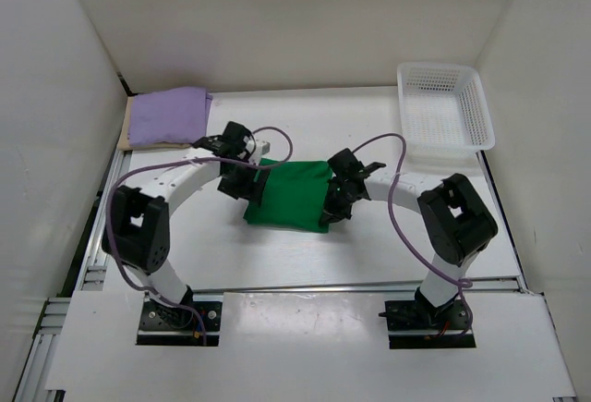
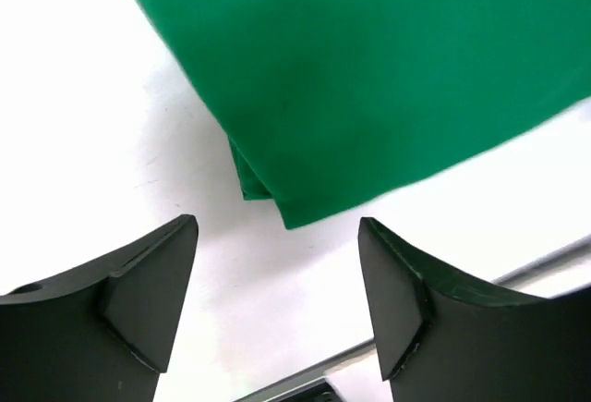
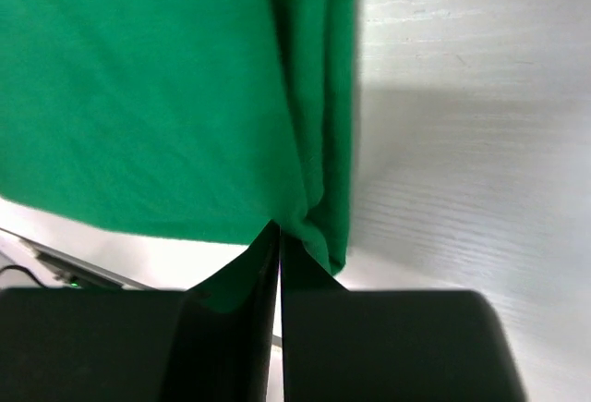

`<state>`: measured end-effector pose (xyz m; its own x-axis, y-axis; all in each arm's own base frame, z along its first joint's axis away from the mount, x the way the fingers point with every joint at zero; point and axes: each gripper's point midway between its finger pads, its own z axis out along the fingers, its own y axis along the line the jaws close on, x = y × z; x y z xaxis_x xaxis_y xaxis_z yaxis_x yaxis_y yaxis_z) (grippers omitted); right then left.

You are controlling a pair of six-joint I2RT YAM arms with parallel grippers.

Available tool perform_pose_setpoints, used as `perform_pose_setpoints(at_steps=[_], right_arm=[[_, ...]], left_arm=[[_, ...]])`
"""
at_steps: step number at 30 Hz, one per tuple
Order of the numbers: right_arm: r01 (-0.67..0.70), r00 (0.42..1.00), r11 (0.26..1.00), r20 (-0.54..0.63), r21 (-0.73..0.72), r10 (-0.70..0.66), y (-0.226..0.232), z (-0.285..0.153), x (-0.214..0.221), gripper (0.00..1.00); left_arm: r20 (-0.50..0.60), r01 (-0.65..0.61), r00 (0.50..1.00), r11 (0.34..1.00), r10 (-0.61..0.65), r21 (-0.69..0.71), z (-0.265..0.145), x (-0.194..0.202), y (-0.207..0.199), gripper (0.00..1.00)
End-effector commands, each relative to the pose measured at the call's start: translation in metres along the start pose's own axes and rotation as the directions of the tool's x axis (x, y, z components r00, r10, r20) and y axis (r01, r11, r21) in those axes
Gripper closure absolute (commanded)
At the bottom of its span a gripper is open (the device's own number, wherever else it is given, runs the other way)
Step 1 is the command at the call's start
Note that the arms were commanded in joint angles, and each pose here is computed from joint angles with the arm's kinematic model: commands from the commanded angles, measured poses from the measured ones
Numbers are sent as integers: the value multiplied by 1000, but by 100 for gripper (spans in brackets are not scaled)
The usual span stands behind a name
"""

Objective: Fold and stack the t-shirts
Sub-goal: Put the neatly folded tshirt into the corner of the board with the left arm

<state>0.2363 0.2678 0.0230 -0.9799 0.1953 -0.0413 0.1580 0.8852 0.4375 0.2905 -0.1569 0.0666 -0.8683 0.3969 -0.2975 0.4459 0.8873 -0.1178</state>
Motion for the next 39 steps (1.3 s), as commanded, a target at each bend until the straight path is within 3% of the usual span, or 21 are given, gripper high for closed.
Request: perform_pose_setpoints(at_steps=[1, 4, 5, 8, 19, 22, 25, 27, 30, 31, 32, 34, 37, 39], right_arm=[[79, 994, 997, 83, -13, -77, 16, -31, -19, 93], [73, 990, 997, 122, -1, -72, 21, -40, -32, 75], [74, 990, 997, 124, -3, -73, 24, -39, -35, 67], [45, 993, 999, 111, 27, -47, 19, -30, -42, 57], [-58, 996, 989, 69, 136, 49, -12, 1, -48, 55], [-62, 997, 987, 58, 149, 54, -17, 5, -45, 55], [-69, 998, 985, 4, 156, 69, -21, 16, -36, 63], [-65, 998, 991, -8, 121, 67, -14, 20, -37, 64], [-72, 997, 992, -11, 104, 74, -14, 23, -35, 64], [-72, 997, 992, -11, 104, 74, -14, 23, -35, 64], [-72, 997, 992, -11, 104, 74, -14, 23, -35, 64], [-73, 997, 992, -12, 105, 74, -15, 21, -33, 64], [-68, 998, 994, -7, 82, 69, -11, 17, -32, 64], [-77, 997, 994, 1, 79, 77, -12, 12, -35, 63]], left_arm=[[116, 45, 991, 986, -64, 158, -28, -25, -6, 18], [47, 101, 992, 969, -114, 224, -9, -24, -1, 17], [44, 120, 990, 964, -134, 236, -6, -30, 4, 13], [-48, 177, 984, 941, -170, 290, 15, -28, 5, 3], [-212, 289, 953, 855, -216, 430, 53, -17, -9, 0], [-269, 331, 937, 812, -223, 481, 61, -10, -18, 7], [-343, 391, 910, 755, -232, 526, 70, -7, -28, 22], [-403, 439, 884, 722, -238, 535, 82, -1, -31, 26], [-416, 450, 877, 711, -239, 540, 88, -6, -30, 36], [-419, 452, 876, 711, -239, 539, 91, -7, -30, 42], [-411, 446, 880, 712, -239, 542, 90, -10, -29, 63], [-391, 432, 889, 716, -237, 548, 87, -16, -29, 88], [-348, 420, 901, 712, -258, 563, 69, -27, -21, 90], [-291, 387, 919, 743, -265, 546, 59, -39, -11, 90]])
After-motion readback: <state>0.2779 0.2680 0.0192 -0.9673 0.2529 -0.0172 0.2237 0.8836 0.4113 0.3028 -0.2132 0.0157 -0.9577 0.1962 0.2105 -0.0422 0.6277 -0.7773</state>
